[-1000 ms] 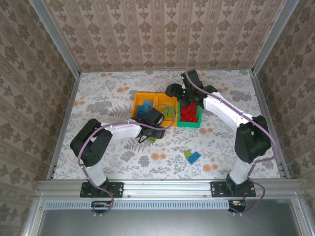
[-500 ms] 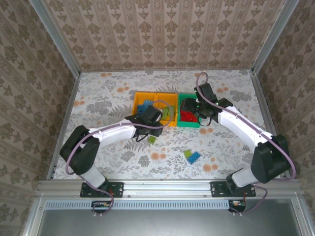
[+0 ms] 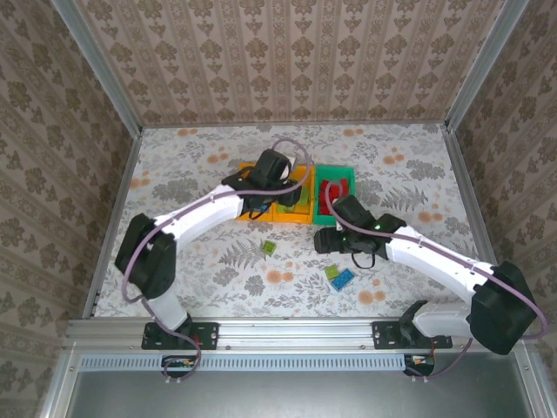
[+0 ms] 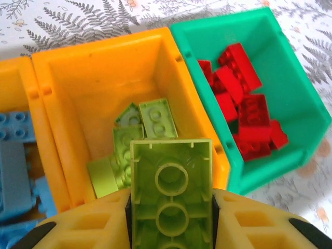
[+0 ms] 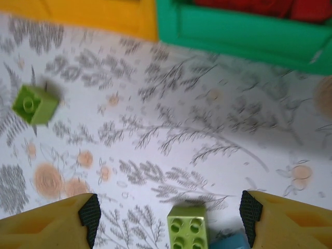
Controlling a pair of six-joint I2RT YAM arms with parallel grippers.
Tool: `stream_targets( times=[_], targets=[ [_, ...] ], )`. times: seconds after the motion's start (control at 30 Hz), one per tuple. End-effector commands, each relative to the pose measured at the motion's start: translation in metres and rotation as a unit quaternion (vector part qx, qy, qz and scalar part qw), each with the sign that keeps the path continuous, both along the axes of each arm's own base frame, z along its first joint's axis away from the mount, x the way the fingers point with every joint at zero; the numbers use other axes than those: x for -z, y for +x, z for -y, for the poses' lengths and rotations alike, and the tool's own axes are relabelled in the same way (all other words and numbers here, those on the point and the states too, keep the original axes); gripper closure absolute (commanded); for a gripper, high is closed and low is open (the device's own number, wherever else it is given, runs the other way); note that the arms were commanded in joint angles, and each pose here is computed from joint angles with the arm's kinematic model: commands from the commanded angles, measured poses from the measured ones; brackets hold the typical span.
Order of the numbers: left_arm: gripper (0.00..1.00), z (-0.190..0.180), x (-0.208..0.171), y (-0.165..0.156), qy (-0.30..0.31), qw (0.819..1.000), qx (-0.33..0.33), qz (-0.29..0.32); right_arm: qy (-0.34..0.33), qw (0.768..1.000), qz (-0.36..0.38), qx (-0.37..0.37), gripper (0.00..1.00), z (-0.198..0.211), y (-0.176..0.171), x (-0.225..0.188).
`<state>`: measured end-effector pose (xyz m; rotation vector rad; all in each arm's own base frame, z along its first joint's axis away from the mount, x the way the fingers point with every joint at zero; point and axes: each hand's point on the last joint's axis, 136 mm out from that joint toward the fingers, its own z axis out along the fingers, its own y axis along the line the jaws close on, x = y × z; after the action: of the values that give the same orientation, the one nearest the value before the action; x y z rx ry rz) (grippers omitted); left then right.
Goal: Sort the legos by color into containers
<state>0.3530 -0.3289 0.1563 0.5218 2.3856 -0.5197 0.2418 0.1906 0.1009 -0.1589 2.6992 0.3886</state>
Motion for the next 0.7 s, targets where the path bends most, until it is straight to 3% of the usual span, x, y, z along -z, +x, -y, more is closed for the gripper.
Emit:
stream_targets(
  times=[0.0,0.2,0.47,0.57,0.63,0.67],
  targets=[
    [0.61,0.006,0.015,0.013,-0.005,0.999,0.015,-0.036,-0.050,0.998,-0.028,-0.022,0.27,0.002,-0.013,0.023],
    [0.49,0.012,0.022,0.034,-0.019,0.999,0.005,-0.049,-0.103,0.992,-0.065,-0.031,0.29,0.002,-0.024,0.046],
    [0.32,0.000,0.006,0.026,-0.034,0.999,-0.018,-0.039,-0.133,0.985,-0.104,-0.044,0.40,0.002,-0.034,0.064],
    [0.17,-0.016,-0.004,0.017,-0.030,0.999,-0.031,-0.022,-0.131,0.983,-0.113,-0.057,0.43,-0.003,-0.038,0.066],
    [0.01,-0.027,-0.008,0.010,-0.023,0.999,-0.039,-0.015,-0.133,0.982,-0.119,-0.069,0.45,-0.008,-0.040,0.068],
    [0.00,-0.033,-0.010,0.006,-0.017,0.999,-0.043,-0.012,-0.139,0.980,-0.123,-0.074,0.46,-0.009,-0.042,0.070]
  ],
)
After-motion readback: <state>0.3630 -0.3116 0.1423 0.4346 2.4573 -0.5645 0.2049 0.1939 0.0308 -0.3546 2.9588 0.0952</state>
